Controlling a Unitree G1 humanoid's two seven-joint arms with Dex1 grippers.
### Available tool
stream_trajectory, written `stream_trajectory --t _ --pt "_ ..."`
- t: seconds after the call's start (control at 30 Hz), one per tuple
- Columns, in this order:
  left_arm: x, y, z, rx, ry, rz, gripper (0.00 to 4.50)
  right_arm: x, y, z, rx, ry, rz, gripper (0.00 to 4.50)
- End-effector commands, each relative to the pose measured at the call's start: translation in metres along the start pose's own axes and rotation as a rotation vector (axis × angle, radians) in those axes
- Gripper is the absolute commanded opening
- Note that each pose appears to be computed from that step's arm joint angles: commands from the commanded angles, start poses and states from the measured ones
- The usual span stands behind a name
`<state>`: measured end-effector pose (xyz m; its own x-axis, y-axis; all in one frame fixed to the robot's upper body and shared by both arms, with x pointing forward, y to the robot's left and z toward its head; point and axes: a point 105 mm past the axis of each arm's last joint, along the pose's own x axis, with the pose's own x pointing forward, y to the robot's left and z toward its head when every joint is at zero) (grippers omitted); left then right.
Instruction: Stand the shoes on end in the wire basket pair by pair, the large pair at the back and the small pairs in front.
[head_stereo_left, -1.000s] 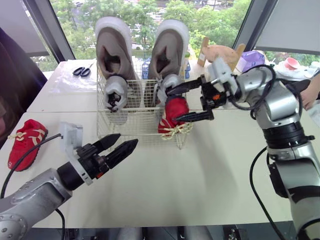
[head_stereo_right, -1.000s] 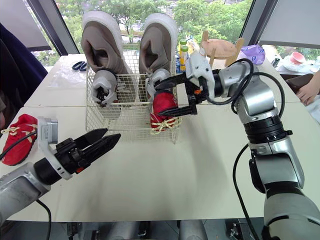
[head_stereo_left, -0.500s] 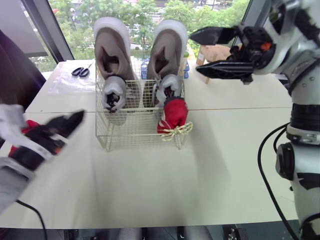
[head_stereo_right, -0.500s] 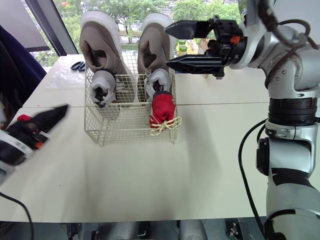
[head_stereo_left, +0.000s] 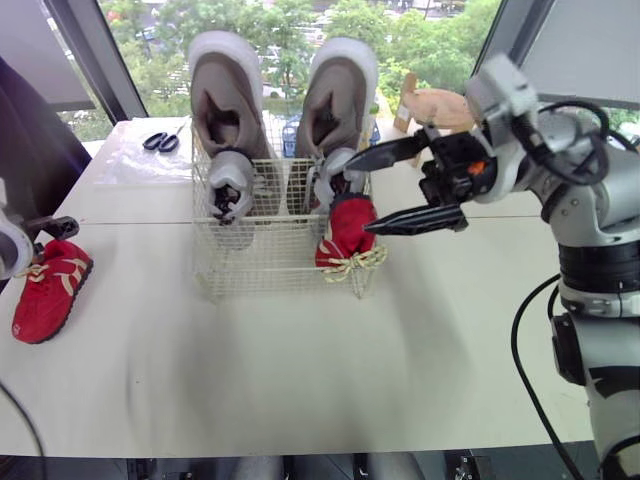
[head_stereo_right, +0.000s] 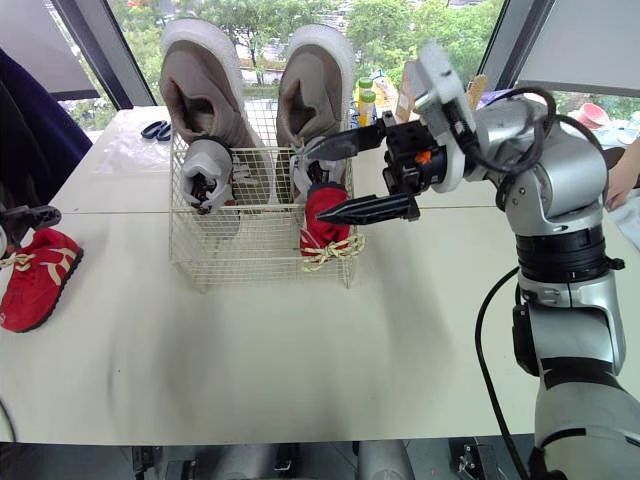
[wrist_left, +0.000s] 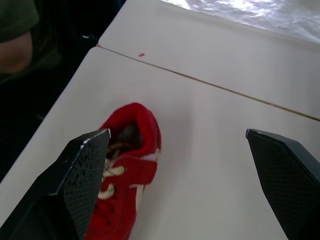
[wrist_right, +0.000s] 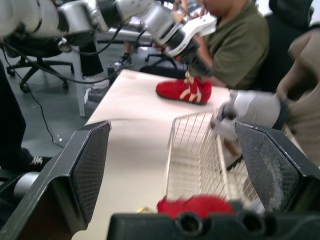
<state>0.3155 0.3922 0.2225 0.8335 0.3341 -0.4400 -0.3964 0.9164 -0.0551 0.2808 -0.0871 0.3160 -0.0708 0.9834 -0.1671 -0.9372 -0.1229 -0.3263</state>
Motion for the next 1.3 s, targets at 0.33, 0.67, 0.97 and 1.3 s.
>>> stream_trajectory --t 0.33,0.67,0.97,1.3 --pt "0.062 0.003 -0.048 -0.106 0.264 -0.064 4.25 -0.010 0.009 0.028 -0.059 -0.046 -0.125 4.42" --pt "0.072 0.008 -0.055 -0.116 0.257 -0.021 0.06 -0.014 0.008 0.029 -0.053 -0.055 -0.181 4.50" --pt "0.034 -0.007 0.018 -0.224 0.114 -0.106 0.06 -0.012 0.008 0.028 0.008 -0.115 -0.151 4.50" --pt "-0.131 -0.112 0.022 -0.095 -0.652 -0.325 0.06 -0.012 -0.012 0.012 0.071 -0.203 -0.183 4.50"
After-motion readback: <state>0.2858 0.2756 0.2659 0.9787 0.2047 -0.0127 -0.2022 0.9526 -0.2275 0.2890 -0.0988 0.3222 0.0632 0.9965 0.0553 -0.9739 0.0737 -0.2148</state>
